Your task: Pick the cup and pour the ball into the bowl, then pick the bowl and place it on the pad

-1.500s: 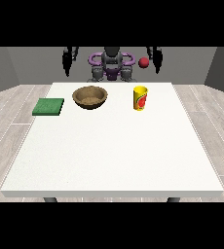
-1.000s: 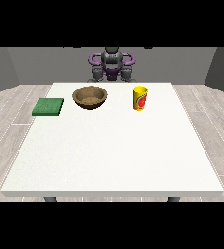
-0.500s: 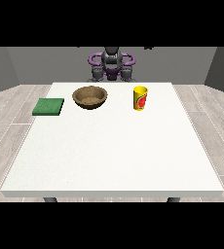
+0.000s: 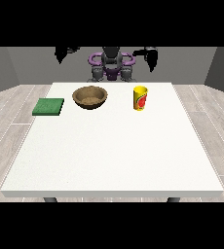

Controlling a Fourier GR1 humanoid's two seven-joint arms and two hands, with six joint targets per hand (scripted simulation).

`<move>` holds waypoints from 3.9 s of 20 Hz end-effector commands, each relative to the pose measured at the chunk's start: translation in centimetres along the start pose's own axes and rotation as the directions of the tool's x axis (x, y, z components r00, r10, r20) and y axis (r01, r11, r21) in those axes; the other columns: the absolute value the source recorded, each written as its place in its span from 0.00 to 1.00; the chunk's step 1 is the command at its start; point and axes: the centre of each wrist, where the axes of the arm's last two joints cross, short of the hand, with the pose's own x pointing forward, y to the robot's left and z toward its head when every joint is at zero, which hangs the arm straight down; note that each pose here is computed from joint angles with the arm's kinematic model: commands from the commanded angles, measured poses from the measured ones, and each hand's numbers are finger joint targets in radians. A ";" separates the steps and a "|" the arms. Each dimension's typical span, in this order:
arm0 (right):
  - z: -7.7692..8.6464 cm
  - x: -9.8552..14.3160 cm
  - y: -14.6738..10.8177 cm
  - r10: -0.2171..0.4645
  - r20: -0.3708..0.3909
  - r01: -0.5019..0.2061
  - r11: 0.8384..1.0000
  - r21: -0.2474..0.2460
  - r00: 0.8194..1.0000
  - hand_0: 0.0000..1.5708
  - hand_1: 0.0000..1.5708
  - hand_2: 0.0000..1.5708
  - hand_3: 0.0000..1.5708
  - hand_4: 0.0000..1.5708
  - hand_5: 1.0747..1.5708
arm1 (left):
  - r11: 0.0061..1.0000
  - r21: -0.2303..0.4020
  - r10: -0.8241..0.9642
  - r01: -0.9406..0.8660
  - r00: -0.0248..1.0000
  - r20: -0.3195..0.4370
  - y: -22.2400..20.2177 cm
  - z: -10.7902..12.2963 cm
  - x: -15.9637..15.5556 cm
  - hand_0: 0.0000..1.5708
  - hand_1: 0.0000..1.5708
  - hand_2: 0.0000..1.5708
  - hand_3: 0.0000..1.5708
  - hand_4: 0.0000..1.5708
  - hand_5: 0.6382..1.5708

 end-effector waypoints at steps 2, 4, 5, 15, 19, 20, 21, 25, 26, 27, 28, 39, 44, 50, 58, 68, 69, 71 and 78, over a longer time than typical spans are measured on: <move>-0.5 -0.3 -1.8 0.007 0.117 -0.009 1.000 0.011 0.993 0.00 0.00 0.00 0.00 0.44 0.96 | 0.999 0.017 -0.053 0.051 0.992 0.114 1.7 0.5 -3.8 0.00 0.00 0.00 0.00 0.34 0.91; -0.7 0.0 -2.9 0.009 0.086 -0.011 1.000 0.024 0.996 0.00 0.00 0.00 0.00 0.43 0.95 | 0.998 0.021 -0.068 0.067 0.997 0.047 2.0 0.8 -5.9 0.00 0.00 0.00 0.00 0.26 0.91; -1.5 0.6 -4.0 0.004 0.116 -0.007 0.999 0.033 0.993 0.00 0.00 0.00 0.00 0.43 0.96 | 0.998 0.019 -0.055 0.054 0.996 0.073 2.2 -0.6 -5.6 0.00 0.00 0.00 0.00 0.23 0.91; -0.8 -1.7 -3.7 0.004 0.021 -0.004 1.000 0.005 1.000 0.00 0.00 0.00 0.00 0.43 0.98 | 0.998 -0.016 -0.060 0.059 0.996 -0.063 3.6 0.2 -12.8 0.00 0.00 0.00 0.00 0.09 0.85; -0.6 -3.2 -6.1 -0.002 0.092 -0.001 1.000 0.026 0.996 0.00 0.00 0.00 0.00 0.43 0.98 | 0.998 0.036 -0.052 0.052 0.999 -0.005 4.4 -1.9 -12.6 0.00 0.00 0.00 0.00 0.13 0.84; -2.9 -0.9 -6.3 -0.001 0.080 0.000 1.000 0.001 0.997 0.00 0.00 0.00 0.00 0.43 0.98 | 0.998 0.013 -0.057 0.057 0.998 0.004 2.8 -2.4 -13.1 0.00 0.00 0.00 0.00 0.12 0.84; -1.7 -2.6 -6.7 0.006 0.038 -0.006 1.000 0.001 0.999 0.00 0.00 0.00 0.00 0.43 0.99 | 0.998 -0.007 -0.059 0.059 0.997 -0.059 2.9 -0.8 -14.5 0.00 0.00 0.00 0.00 0.12 0.84; -1.8 -2.9 -7.8 0.006 0.045 -0.005 1.000 -0.009 0.999 0.00 0.00 0.00 0.00 0.43 0.99 | 0.999 0.013 -0.051 0.052 0.997 -0.059 2.6 -0.2 -15.9 0.00 0.00 0.00 0.00 0.41 0.96; -1.3 -1.8 -6.6 -0.008 0.065 0.005 0.999 0.037 0.998 0.00 0.00 0.00 0.00 0.43 0.99 | 0.994 0.083 -0.064 0.067 0.997 -0.035 3.8 0.5 -16.6 0.00 0.00 0.00 0.00 0.56 0.98; -2.3 0.5 -7.6 0.031 0.075 -0.035 0.998 0.057 0.997 0.00 0.00 0.00 0.00 0.43 1.00 | 0.992 0.062 -0.105 0.107 0.994 -0.040 3.6 0.2 -16.6 0.44 0.44 0.41 0.00 0.64 0.98; -3.2 -0.3 -8.0 -0.003 0.128 -0.002 0.999 0.044 0.992 0.00 0.00 0.00 0.00 0.42 1.00 | 0.985 0.046 -0.167 0.167 0.986 0.003 2.8 -1.5 -15.5 0.59 0.59 0.84 0.88 0.79 0.97; -2.5 0.9 -14.1 -0.008 -0.035 0.008 1.000 -0.010 0.999 0.00 0.00 0.00 0.17 0.41 0.99 | 0.915 0.025 -0.400 0.403 0.913 -0.083 2.0 -1.6 -15.9 0.81 0.81 1.00 1.00 0.89 0.86; -1.6 -2.6 -15.8 -0.009 -0.115 0.002 0.998 -0.059 0.993 0.00 0.00 0.00 0.18 0.41 0.99 | 0.798 -0.036 -0.602 0.602 0.799 0.011 -4.3 -4.2 -13.7 0.83 0.83 1.00 1.00 0.89 0.91; -2.3 -2.5 -16.3 -0.023 -0.161 0.015 0.998 -0.055 0.987 0.00 0.00 0.00 0.10 0.43 0.98 | 0.447 -0.090 -0.887 0.890 0.454 0.081 -5.3 -6.0 -13.1 0.87 0.87 1.00 1.00 0.93 0.96; 0.4 -5.2 -19.0 -0.050 -0.218 0.034 0.996 -0.077 0.975 0.00 0.00 0.00 0.00 0.44 0.98 | 0.215 -0.139 -0.962 0.967 0.235 0.141 -14.0 -6.0 -12.2 0.87 0.87 1.00 1.00 0.92 0.97; -3.2 -5.4 -16.7 -0.048 -0.216 0.035 0.997 -0.066 0.975 0.00 0.00 0.00 0.16 0.44 0.97 | -0.260 0.002 -0.937 0.966 -0.253 0.242 -19.1 -8.9 -7.7 0.94 0.94 1.00 1.00 0.70 1.00; -1.7 -6.7 -17.1 -0.044 -0.216 0.037 0.999 -0.038 0.975 0.00 0.00 0.00 0.19 0.45 0.97 | -0.298 0.014 -0.928 0.955 -0.293 0.229 -19.6 -9.1 -7.2 0.92 0.92 1.00 1.00 0.69 1.00; -2.6 -7.4 -15.5 -0.047 -0.255 0.036 0.998 -0.047 0.966 0.00 0.00 0.00 0.18 0.44 0.96 | -0.367 0.001 -0.895 0.930 -0.353 0.274 -20.1 -7.8 -7.6 0.77 0.77 1.00 1.00 0.67 1.00; -5.3 -6.7 -12.9 -0.067 -0.231 0.070 0.997 0.008 0.971 0.00 0.00 0.00 0.22 0.44 0.96 | -0.491 -0.013 -0.826 0.871 -0.461 0.325 -22.0 -5.4 -7.0 0.12 0.12 0.79 1.00 0.71 1.00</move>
